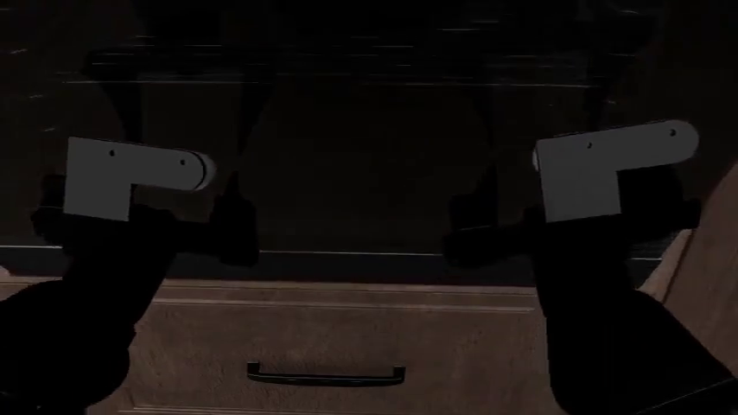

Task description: Close the oven door

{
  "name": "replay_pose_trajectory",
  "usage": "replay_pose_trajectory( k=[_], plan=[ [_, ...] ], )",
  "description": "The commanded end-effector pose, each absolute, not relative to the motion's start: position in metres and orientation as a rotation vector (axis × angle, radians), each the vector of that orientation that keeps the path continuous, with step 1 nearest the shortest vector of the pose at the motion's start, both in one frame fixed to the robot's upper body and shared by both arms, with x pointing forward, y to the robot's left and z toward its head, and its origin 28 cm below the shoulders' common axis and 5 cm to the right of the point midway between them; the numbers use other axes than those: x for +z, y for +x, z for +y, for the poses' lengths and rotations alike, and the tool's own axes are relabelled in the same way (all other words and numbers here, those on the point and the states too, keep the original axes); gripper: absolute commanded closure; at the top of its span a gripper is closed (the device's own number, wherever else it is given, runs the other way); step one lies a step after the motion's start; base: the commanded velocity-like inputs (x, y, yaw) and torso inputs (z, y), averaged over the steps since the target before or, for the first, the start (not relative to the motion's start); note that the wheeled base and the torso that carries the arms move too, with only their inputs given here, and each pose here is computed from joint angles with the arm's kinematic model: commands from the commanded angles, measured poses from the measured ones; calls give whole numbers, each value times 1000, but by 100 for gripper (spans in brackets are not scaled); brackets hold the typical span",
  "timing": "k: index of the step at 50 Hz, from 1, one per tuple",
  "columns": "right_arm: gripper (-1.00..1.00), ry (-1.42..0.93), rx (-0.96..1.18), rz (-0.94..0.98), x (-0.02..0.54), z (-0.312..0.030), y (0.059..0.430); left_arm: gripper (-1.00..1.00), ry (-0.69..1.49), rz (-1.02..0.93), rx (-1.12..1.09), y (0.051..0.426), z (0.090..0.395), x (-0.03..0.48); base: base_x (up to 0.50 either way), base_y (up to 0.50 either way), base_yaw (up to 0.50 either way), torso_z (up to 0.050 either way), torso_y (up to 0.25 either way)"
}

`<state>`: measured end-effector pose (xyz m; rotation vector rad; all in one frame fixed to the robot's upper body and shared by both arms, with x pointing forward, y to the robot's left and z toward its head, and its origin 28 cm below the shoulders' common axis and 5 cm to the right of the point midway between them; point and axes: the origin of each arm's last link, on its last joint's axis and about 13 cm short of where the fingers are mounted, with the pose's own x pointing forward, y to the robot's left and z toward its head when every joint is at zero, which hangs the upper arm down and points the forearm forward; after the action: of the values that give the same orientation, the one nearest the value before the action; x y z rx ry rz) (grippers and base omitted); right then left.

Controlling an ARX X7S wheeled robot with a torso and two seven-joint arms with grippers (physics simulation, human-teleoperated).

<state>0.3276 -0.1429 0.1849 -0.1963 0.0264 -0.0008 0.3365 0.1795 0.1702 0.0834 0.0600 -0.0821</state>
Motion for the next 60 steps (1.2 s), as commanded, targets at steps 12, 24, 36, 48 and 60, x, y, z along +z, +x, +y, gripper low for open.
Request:
replay_pose_trajectory(
  k=[12,24,36,48,60],
  plan=[
    [-100,-235,-47,-2,194,-157,364,-100,38,-1,-31,383,166,179,1,0,0,0,0],
    [-100,-280,-75,-15,193,-167,384,-100,53,-4,0,410,159,177,0,0,0,0,0],
    [-100,-295,-101,1,198,-177,402,-100,37,-13,36,427,159,181,0,0,0,0,0],
    [-100,-292,-115,-9,195,-183,402,-100,61,-16,38,426,154,178,36,-1,-8,0,0],
    [-100,-286,-109,-30,203,-180,393,-100,31,-23,27,425,156,184,36,-4,-11,0,0]
  ],
)
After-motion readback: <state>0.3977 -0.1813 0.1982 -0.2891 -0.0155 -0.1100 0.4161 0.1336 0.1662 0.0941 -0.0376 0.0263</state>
